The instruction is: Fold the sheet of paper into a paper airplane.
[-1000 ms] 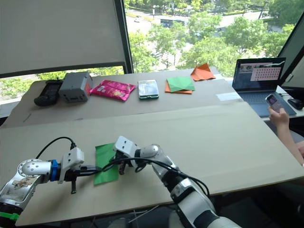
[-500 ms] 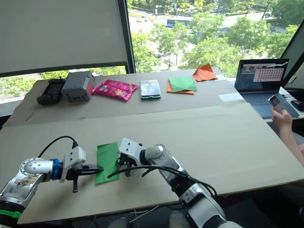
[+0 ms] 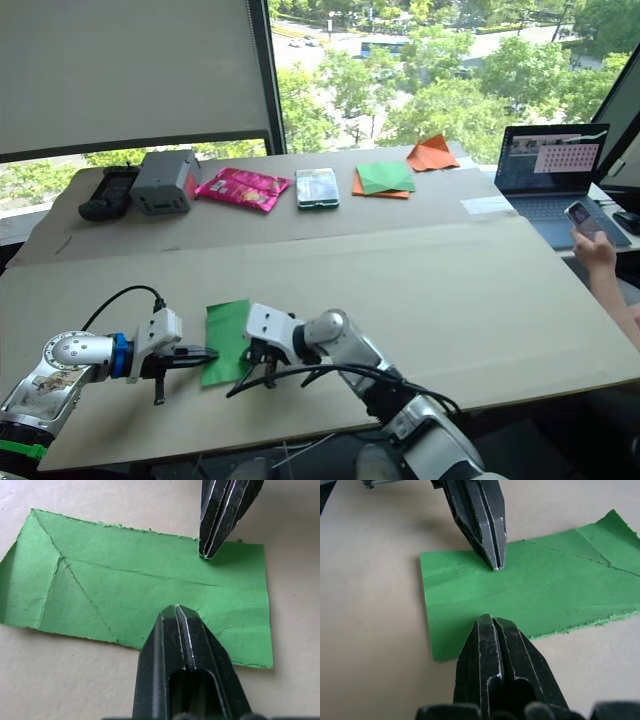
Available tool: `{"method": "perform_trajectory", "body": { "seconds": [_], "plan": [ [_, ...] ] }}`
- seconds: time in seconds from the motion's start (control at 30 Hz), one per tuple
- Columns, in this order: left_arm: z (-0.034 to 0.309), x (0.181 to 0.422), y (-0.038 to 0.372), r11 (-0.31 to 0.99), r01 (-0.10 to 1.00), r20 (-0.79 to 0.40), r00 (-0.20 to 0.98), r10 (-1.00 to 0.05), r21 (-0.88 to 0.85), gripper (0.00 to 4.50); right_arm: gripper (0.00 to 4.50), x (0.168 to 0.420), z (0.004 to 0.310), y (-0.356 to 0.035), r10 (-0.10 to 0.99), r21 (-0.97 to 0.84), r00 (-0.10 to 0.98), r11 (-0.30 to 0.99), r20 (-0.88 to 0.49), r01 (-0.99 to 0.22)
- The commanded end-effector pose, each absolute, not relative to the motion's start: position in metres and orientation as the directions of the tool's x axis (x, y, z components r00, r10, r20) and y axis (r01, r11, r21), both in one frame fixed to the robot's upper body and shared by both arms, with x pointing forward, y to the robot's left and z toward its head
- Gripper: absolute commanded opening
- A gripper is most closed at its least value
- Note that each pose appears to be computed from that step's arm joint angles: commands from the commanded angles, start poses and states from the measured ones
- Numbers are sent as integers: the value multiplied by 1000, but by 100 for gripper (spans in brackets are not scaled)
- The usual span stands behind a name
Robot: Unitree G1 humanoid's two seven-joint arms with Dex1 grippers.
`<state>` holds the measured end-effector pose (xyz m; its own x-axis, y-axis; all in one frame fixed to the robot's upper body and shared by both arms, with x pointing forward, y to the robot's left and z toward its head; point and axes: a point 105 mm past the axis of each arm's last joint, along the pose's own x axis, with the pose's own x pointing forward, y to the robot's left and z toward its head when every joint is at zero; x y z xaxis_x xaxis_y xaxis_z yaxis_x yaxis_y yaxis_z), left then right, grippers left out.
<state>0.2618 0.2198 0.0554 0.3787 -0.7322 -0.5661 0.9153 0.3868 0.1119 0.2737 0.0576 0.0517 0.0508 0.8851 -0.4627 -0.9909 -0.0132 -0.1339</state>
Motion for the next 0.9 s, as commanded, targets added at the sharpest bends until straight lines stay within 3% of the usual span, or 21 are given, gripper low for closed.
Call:
{"method": "perform_trajectory", "body": {
  "seconds": [0.03, 0.43, 0.57, 0.67, 0.8, 0.9],
  "plan": [
    [41, 258, 224, 402, 912, -615, 364, -700, 82, 0, 5, 259, 32, 52, 851, -51, -16, -50, -525, -997],
    [41, 260, 222, 384, 919, -617, 356, -702, 93, 0, 5, 253, 33, 47, 850, -47, -13, -45, -526, -998],
    [48, 265, 220, 381, 917, -598, 370, -711, 115, 0, 5, 268, 109, 45, 971, -63, 36, 22, -236, -998],
    [60, 271, 216, 393, 911, -562, 391, -729, 124, 0, 5, 270, 149, 32, 994, -79, 60, 52, -95, -995],
    [80, 275, 215, 410, 902, -512, 419, -750, 136, 0, 5, 262, 166, 18, 996, -89, 66, 60, -61, -994],
    [101, 275, 217, 448, 886, -452, 451, -769, 122, 0, 5, 254, 162, 10, 993, -93, 74, 66, -87, -994]
  ]
}}
